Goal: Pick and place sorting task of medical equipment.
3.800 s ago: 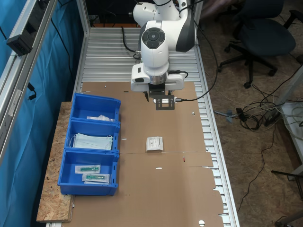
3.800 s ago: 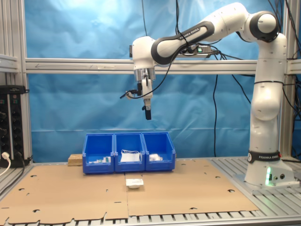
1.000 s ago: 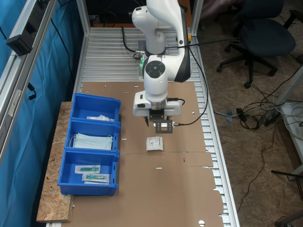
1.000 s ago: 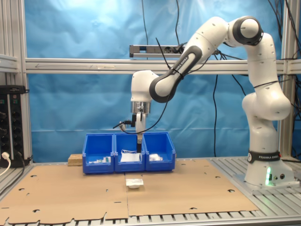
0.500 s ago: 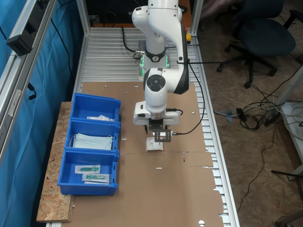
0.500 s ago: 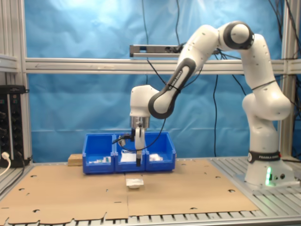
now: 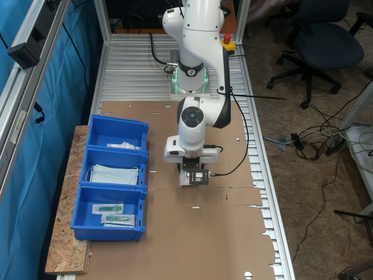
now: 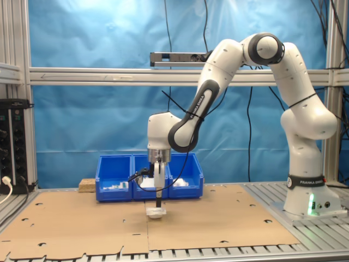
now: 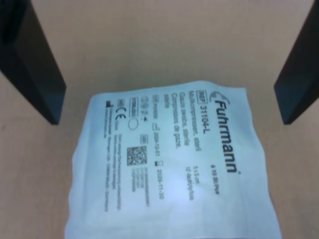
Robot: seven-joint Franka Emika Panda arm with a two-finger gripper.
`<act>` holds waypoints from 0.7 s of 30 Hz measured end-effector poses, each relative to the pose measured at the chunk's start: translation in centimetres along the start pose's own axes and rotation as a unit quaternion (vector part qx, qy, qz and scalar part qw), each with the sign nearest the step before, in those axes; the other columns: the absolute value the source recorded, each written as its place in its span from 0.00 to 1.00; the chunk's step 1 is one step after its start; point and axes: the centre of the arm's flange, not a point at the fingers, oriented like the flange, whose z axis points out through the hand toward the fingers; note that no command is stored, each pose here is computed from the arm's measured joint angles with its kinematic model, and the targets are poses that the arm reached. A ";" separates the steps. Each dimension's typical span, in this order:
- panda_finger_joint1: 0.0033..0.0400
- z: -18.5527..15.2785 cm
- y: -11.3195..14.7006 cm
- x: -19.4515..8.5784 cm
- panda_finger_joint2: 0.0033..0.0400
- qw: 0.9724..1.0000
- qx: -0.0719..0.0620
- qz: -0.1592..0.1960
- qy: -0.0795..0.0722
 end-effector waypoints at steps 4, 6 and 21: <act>1.00 0.7 -0.3 0.1 1.00 1.000 0.000 -0.002 0.001; 1.00 0.9 -0.5 0.1 1.00 1.000 0.000 -0.004 0.001; 1.00 1.7 -1.7 -0.6 1.00 1.000 0.004 -0.014 0.001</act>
